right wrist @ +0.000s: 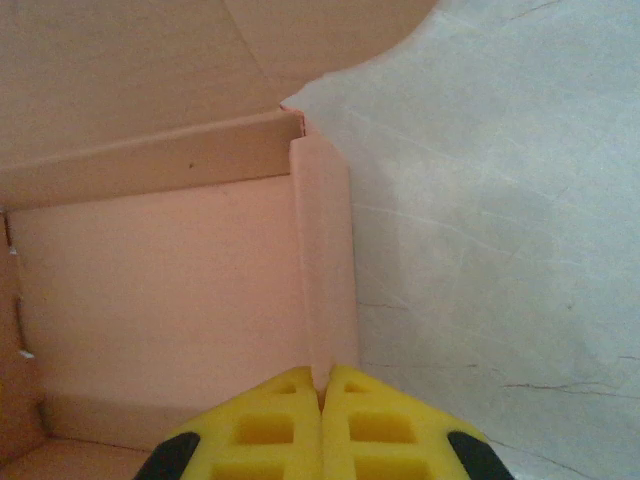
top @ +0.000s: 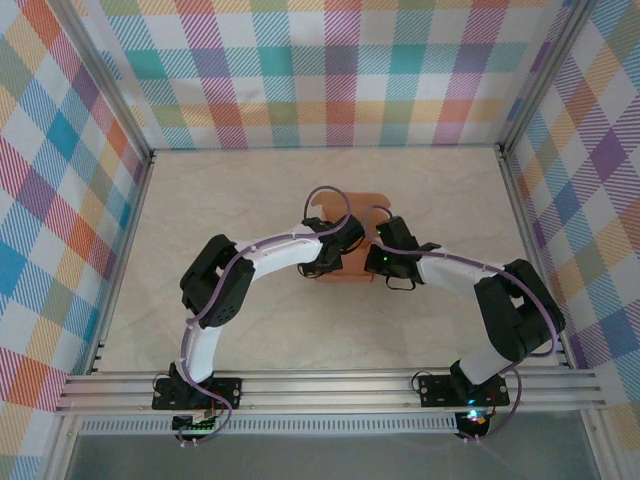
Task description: Fold the paper box
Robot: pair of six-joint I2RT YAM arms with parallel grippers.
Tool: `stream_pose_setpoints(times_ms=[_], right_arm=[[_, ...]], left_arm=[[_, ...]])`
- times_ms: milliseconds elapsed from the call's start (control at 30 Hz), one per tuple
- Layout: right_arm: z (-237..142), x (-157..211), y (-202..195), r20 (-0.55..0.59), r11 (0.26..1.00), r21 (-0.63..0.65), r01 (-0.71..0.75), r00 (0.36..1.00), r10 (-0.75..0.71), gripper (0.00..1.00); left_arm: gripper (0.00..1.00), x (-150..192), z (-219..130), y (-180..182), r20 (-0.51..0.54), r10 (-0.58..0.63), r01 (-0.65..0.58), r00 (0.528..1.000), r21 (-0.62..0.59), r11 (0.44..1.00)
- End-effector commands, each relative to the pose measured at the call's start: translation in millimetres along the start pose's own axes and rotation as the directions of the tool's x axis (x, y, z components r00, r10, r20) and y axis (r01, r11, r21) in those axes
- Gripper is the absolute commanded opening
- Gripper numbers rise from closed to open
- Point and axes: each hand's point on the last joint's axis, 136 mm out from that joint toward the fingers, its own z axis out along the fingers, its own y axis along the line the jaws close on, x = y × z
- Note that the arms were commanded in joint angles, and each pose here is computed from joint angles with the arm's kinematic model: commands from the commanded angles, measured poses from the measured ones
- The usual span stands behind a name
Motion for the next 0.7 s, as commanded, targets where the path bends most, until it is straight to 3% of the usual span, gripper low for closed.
stream_pose_setpoints(times_ms=[0, 100, 267, 433, 567, 667], right_arm=[[-4.4, -2.2, 25.1, 0.006, 0.996, -0.092, 0.006, 1.0, -0.006, 0.0], [-5.0, -2.3, 24.1, 0.007, 0.996, -0.086, 0.009, 1.0, -0.008, 0.0], [-7.1, -3.3, 24.9, 0.009, 0.996, -0.086, 0.011, 1.0, -0.011, 0.0], [-6.8, -0.3, 24.1, -0.002, 0.996, -0.087, 0.011, 1.0, -0.011, 0.0], [-7.1, -0.8, 22.4, 0.0, 0.997, -0.077, 0.014, 1.0, -0.014, 0.0], [-7.8, -2.5, 18.0, 0.008, 0.998, -0.049, 0.025, 1.0, -0.025, 0.0]], left_arm=[[0.23, 24.0, 0.5, 4.2, -0.052, 0.087, -0.088, 0.995, -0.021, 0.996], [0.23, 25.9, -2.3, 1.4, -0.064, 0.088, -0.087, 0.994, 0.012, 0.996], [0.02, 29.6, -0.7, -1.0, -0.078, 0.09, -0.087, 0.993, 0.03, 0.996], [0.0, 27.2, -3.4, -0.2, -0.069, 0.088, -0.086, 0.994, 0.028, 0.996], [0.24, 23.2, -8.6, 2.7, -0.047, 0.083, -0.082, 0.995, 0.029, 0.996], [0.31, 19.3, -16.6, 6.3, -0.021, 0.081, -0.08, 0.996, 0.039, 0.996]])
